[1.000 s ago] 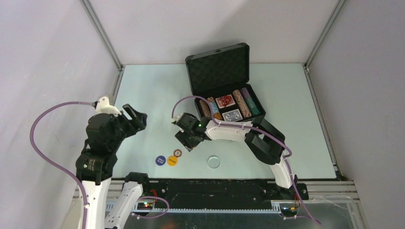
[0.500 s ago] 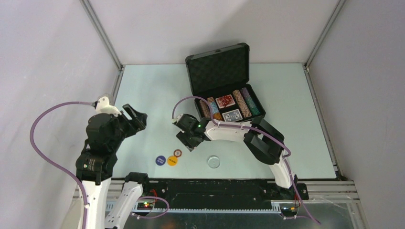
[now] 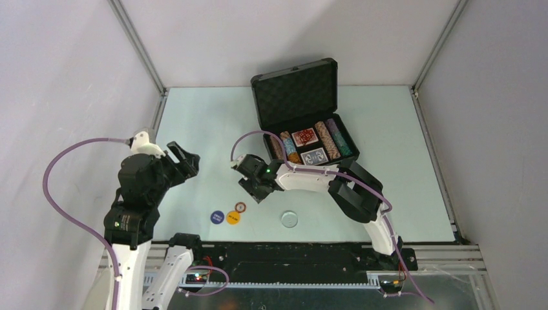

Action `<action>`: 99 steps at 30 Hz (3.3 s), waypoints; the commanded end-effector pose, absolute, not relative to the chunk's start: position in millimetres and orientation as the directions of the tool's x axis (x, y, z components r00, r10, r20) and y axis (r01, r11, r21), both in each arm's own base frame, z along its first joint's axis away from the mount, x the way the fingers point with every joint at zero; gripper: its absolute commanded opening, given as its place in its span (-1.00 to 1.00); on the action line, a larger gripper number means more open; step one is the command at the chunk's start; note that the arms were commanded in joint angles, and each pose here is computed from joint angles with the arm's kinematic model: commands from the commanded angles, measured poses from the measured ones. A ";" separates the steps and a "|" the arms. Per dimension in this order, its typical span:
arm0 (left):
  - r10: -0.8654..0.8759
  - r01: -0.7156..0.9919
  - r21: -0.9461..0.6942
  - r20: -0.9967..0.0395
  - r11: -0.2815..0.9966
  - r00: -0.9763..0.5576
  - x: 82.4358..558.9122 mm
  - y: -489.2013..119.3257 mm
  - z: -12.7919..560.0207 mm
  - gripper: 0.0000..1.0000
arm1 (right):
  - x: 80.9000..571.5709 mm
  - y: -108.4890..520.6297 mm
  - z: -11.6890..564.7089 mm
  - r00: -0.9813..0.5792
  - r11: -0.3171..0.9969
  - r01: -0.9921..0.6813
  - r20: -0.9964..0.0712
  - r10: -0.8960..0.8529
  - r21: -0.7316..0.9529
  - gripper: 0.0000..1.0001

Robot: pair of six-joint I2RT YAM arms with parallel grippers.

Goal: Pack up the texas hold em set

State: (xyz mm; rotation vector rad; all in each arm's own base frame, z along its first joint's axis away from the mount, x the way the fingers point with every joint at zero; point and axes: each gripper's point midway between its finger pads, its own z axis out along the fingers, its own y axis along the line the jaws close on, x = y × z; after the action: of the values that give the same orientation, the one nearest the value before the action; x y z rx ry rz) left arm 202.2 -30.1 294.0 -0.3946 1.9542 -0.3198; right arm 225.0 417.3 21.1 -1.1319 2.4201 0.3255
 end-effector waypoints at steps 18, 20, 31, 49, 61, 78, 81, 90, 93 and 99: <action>-0.428 -0.106 -0.419 -0.828 0.902 -0.363 210.3 -34.5 300.1 0.51 | 237.1 426.7 85.4 -0.528 0.642 -0.765 -0.619 -0.581 0.050 -0.18; -0.429 -0.105 -0.421 -0.828 0.901 -0.362 210.4 -34.6 300.0 0.51 | 237.4 425.8 92.4 -0.525 0.644 -0.763 -0.630 -0.572 0.051 -0.18; -0.432 -0.115 -0.421 -0.818 0.900 -0.380 213.7 -35.3 290.6 0.51 | 249.6 407.6 85.8 -0.568 0.688 -0.723 -0.618 -0.543 0.060 -0.08; -0.435 -0.104 -0.433 -0.802 0.895 -0.409 214.7 -40.7 281.2 0.54 | 198.9 467.5 52.4 -0.503 0.555 -0.827 -0.557 -0.661 0.088 0.27; -0.430 -0.099 -0.428 -0.807 0.898 -0.404 212.6 -40.1 281.4 0.54 | 197.6 490.3 40.3 -0.612 0.695 -0.716 -0.539 -0.579 0.068 0.32; -0.427 -0.104 -0.424 -0.804 0.900 -0.414 213.5 -39.9 276.9 0.54 | 197.6 438.7 4.4 -0.638 0.727 -0.685 -0.446 -0.627 -0.043 0.30; -0.428 -0.100 -0.427 -0.803 0.899 -0.414 214.2 -40.9 277.9 0.54 | 198.1 418.7 -5.1 -0.664 0.743 -0.668 -0.421 -0.619 -0.040 0.29; -0.428 -0.094 -0.430 -0.803 0.898 -0.414 214.7 -42.0 278.4 0.54 | 197.6 423.4 -5.3 -0.662 0.717 -0.695 -0.430 -0.614 0.046 0.23; -0.429 -0.094 -0.431 -0.804 0.897 -0.412 214.4 -41.9 278.7 0.54 | 198.7 429.7 -6.8 -0.654 0.704 -0.708 -0.434 -0.620 0.059 0.23; -0.428 -0.091 -0.431 -0.807 0.898 -0.407 214.2 -41.8 280.8 0.54 | 199.2 435.6 -3.4 -0.653 0.695 -0.715 -0.431 -0.623 0.078 0.06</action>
State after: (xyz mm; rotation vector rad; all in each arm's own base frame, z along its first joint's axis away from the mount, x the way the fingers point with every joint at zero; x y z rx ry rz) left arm 211.6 -39.8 275.8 -0.3813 1.9966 -0.3662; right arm 213.1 442.8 22.3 -0.9831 2.4493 0.3504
